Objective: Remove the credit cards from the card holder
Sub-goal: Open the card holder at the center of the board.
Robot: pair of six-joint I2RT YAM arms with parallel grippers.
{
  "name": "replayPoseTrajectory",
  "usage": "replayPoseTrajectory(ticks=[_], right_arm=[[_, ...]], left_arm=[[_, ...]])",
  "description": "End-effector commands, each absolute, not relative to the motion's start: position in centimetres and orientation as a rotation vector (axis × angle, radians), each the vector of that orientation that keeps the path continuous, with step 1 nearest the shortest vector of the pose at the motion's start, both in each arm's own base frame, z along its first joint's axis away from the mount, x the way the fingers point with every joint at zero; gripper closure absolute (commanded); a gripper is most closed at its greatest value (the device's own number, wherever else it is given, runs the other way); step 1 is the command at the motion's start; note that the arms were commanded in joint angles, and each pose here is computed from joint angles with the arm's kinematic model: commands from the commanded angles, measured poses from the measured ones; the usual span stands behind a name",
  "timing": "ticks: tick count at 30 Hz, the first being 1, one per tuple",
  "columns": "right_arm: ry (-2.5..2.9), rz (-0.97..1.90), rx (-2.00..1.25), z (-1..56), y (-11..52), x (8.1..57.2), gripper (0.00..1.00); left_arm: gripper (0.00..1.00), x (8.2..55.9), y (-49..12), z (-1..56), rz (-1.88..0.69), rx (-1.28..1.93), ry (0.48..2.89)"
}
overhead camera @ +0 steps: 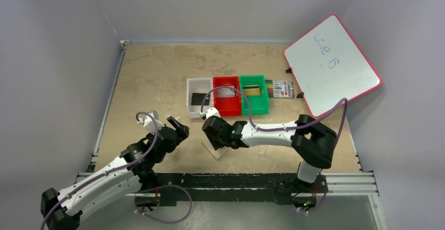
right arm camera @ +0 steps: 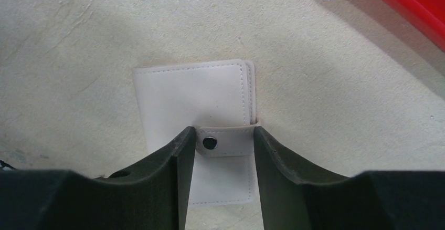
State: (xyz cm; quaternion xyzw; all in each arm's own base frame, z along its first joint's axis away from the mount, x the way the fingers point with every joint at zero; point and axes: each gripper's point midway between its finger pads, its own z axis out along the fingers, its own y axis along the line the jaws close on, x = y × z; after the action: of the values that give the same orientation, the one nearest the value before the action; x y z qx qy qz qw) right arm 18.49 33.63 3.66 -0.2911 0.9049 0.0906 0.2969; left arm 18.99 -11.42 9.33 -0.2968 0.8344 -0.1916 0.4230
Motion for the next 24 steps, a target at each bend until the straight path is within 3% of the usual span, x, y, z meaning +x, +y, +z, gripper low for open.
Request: replayPoseTrajectory(ticks=[1,12,24], right_arm=[[2.436,0.172,-0.726,2.7,32.6,18.4,0.55],[2.508,0.267,-0.579,1.5,33.6,17.5,0.87],[2.522,0.513,-0.311,2.4,35.1,16.8,0.96]], left_arm=[[0.15,19.4,-13.4,9.5,-0.554,-0.690,2.108],[0.17,18.8,-18.8,7.1,-0.750,-0.538,2.251],[0.25,18.0,-21.4,4.6,-0.837,-0.501,2.353]])
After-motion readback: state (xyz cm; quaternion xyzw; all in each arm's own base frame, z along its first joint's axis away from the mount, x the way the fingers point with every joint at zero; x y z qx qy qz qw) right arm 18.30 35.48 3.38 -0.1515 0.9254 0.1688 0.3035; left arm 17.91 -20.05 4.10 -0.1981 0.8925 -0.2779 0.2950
